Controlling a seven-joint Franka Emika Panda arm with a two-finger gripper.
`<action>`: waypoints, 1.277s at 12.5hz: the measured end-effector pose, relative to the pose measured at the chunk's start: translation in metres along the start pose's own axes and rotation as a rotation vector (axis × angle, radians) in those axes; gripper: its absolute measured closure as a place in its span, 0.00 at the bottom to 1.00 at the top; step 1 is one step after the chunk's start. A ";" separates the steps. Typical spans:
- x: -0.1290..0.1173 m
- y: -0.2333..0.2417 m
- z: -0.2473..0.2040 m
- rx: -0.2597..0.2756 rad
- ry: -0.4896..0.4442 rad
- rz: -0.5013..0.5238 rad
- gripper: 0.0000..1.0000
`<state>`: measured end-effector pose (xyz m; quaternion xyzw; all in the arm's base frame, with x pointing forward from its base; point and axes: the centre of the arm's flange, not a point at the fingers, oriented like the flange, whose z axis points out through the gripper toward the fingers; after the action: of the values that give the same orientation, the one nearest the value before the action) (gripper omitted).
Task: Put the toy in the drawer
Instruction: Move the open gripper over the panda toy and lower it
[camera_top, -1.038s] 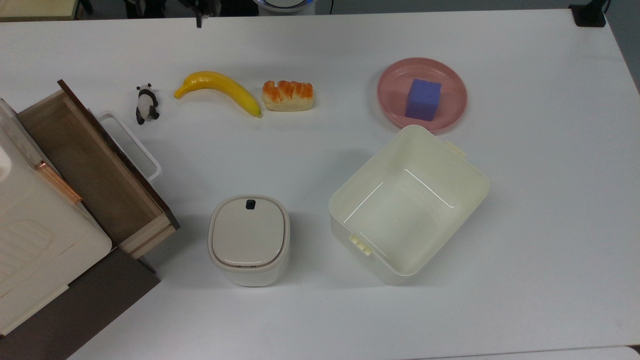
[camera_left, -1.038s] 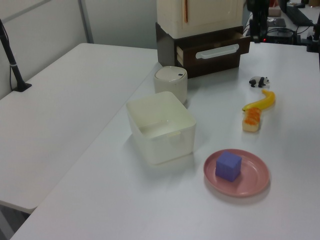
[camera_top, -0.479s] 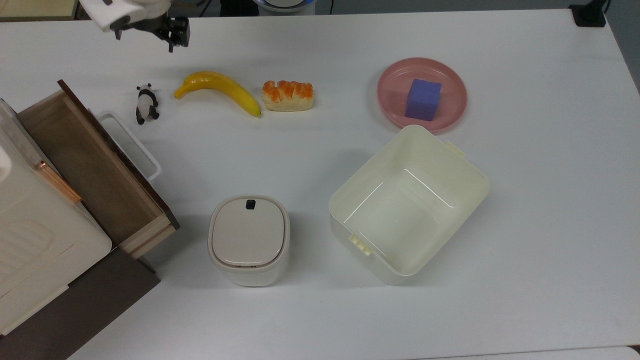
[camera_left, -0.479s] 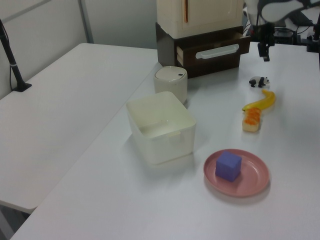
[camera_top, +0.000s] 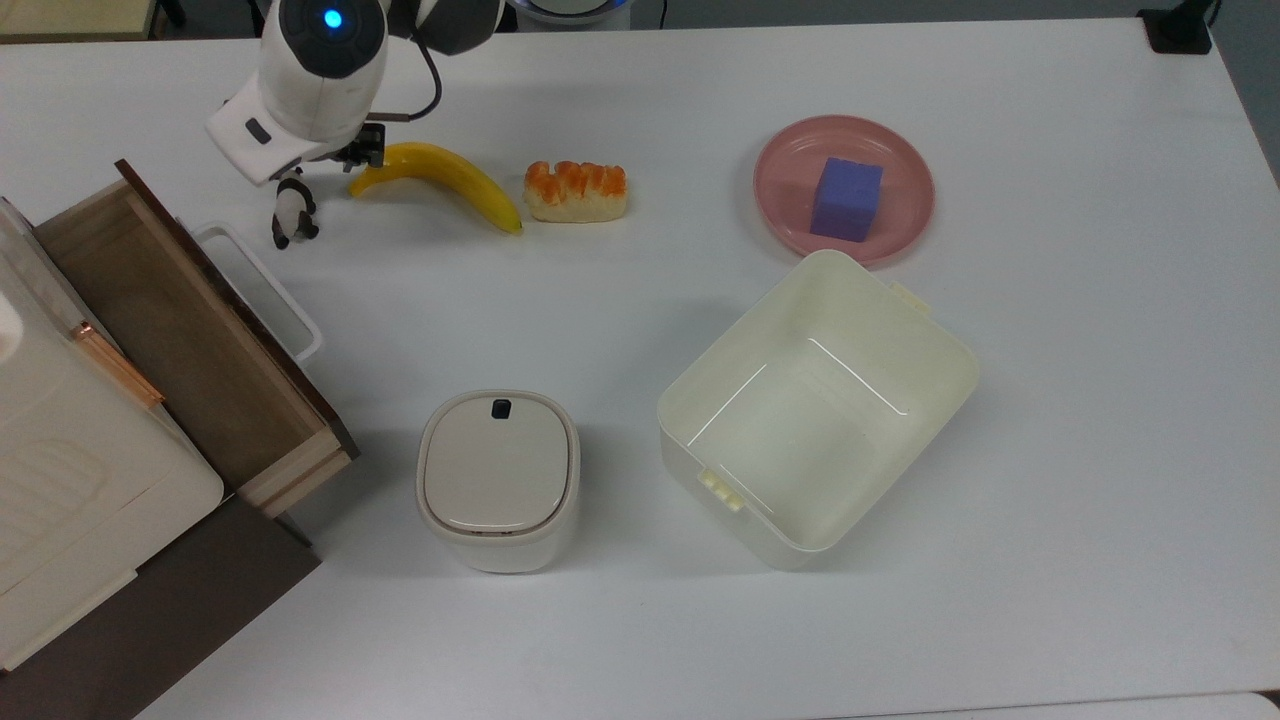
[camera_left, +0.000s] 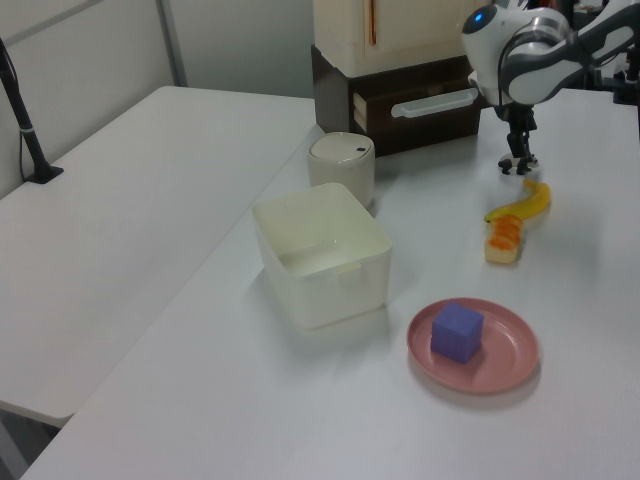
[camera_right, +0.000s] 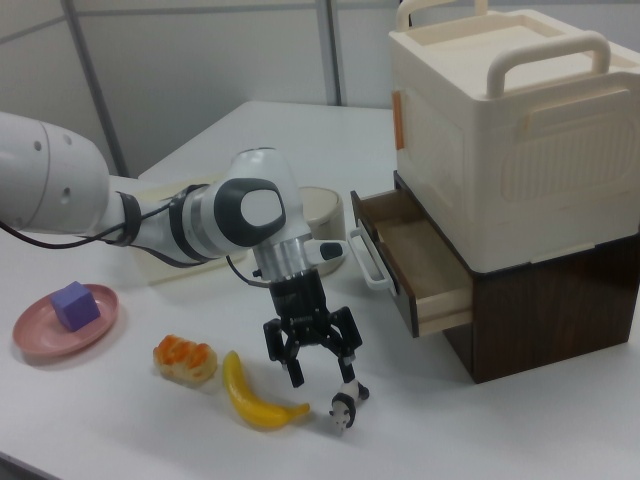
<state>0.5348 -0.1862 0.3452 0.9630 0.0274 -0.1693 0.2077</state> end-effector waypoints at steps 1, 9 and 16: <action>0.001 0.001 0.005 -0.005 -0.009 -0.002 0.00; 0.015 0.018 0.045 -0.034 -0.070 -0.006 0.00; 0.026 0.016 0.047 -0.038 -0.069 -0.014 0.35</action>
<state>0.5467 -0.2202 0.3020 0.9523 0.0302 -0.2036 0.2253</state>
